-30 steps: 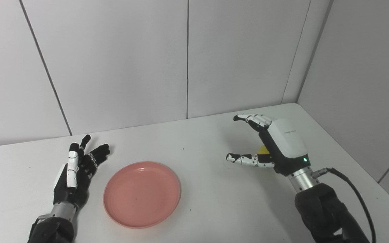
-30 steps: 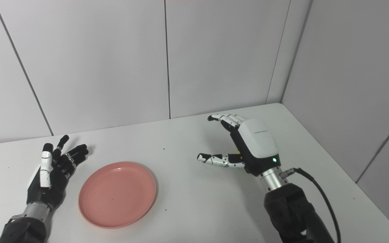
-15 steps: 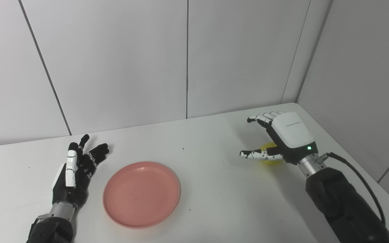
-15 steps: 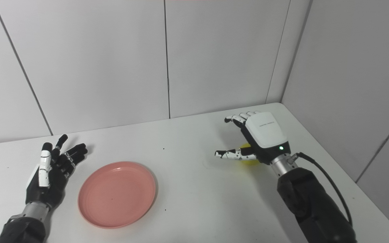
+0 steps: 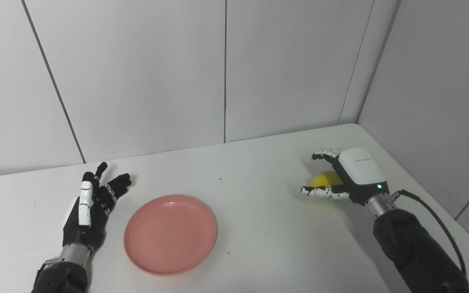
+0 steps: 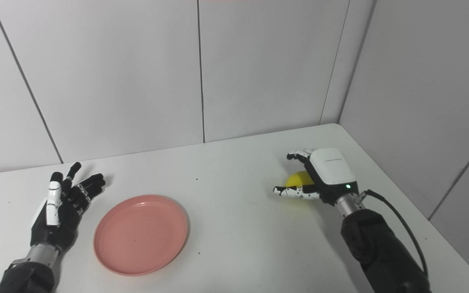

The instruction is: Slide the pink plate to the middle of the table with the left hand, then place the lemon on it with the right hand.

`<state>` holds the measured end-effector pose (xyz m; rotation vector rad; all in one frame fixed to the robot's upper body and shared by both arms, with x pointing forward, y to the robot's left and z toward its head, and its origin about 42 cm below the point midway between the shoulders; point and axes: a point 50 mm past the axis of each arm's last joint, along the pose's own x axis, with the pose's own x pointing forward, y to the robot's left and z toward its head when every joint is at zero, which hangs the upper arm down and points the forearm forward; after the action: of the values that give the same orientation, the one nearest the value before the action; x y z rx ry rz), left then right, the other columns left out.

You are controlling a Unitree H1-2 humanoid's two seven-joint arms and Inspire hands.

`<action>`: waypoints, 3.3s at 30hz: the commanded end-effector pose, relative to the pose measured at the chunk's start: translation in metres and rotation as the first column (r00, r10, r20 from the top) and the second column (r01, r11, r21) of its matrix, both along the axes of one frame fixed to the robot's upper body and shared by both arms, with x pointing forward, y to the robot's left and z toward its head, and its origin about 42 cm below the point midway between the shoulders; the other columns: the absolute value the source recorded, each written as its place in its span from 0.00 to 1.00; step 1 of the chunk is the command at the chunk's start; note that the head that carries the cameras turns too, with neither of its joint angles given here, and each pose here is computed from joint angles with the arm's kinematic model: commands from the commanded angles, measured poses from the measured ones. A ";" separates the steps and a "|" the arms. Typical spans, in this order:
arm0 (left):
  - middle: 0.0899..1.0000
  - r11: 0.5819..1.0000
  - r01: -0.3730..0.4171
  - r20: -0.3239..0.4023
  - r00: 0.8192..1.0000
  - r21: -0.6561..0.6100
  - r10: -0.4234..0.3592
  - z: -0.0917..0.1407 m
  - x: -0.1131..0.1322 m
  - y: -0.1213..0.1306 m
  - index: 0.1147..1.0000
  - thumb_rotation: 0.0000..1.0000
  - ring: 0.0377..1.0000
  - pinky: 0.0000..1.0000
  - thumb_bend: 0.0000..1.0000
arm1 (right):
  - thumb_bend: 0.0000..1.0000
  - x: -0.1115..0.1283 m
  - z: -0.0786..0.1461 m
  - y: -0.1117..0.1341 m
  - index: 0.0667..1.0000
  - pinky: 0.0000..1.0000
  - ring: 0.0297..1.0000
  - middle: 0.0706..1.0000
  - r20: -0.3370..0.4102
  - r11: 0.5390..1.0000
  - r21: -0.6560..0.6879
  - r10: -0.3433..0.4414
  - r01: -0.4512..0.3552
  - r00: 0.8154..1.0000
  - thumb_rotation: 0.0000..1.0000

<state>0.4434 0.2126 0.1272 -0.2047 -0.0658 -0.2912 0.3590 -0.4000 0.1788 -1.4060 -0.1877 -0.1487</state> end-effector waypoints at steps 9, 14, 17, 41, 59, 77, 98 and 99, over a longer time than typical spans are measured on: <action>0.72 1.000 0.018 -0.032 0.999 0.002 -0.018 -0.014 -0.006 0.005 1.00 1.00 0.79 0.90 0.57 | 0.95 0.018 0.009 -0.002 0.69 0.60 0.70 0.72 0.053 0.999 0.031 -0.013 0.012 0.999 0.86; 0.71 1.000 0.021 -0.030 0.999 0.001 -0.021 -0.011 -0.009 0.004 0.99 1.00 0.77 0.88 0.57 | 0.95 0.022 0.002 -0.001 0.70 0.62 0.69 0.72 0.028 1.000 0.011 -0.022 0.022 0.999 0.87; 0.72 1.000 0.026 -0.030 0.999 0.001 -0.026 -0.011 -0.009 0.003 1.00 1.00 0.78 0.88 0.57 | 0.95 0.024 -0.001 -0.001 0.71 0.63 0.71 0.73 0.017 1.000 0.008 -0.029 0.029 0.999 0.87; 0.72 1.000 0.026 -0.038 0.999 0.011 -0.026 -0.020 -0.010 0.007 1.00 1.00 0.78 0.90 0.62 | 0.93 0.019 -0.021 -0.009 0.69 0.59 0.67 0.70 -0.051 0.997 0.029 -0.066 0.068 0.997 0.83; 0.71 0.999 0.036 -0.030 0.999 0.004 -0.036 -0.015 -0.012 0.005 0.99 0.99 0.78 0.88 0.61 | 0.48 0.014 -0.045 -0.015 0.54 0.23 0.28 0.35 -0.023 0.991 0.059 -0.117 0.118 0.993 0.46; 0.72 0.999 0.043 -0.028 0.999 -0.001 -0.043 -0.011 -0.008 0.005 1.00 0.99 0.78 0.88 0.60 | 0.47 0.019 -0.047 -0.016 0.53 0.21 0.25 0.31 -0.006 0.988 0.074 -0.137 0.137 0.991 0.50; 0.71 0.999 0.043 -0.020 0.999 0.005 -0.043 -0.014 -0.008 0.002 0.99 0.98 0.77 0.86 0.63 | 0.50 0.035 0.025 0.031 0.41 0.19 0.23 0.29 0.092 0.992 0.112 0.046 -0.056 0.995 0.43; 0.71 0.999 0.043 -0.020 0.999 0.007 -0.043 -0.014 -0.008 0.001 0.99 0.98 0.77 0.86 0.63 | 0.50 0.036 0.029 0.035 0.40 0.19 0.23 0.29 0.104 0.992 0.108 0.059 -0.070 0.993 0.43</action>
<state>0.4436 0.2142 0.1281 -0.1935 -0.0642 -0.3385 0.3831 -0.3658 0.1759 -1.2765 -0.2273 -0.1231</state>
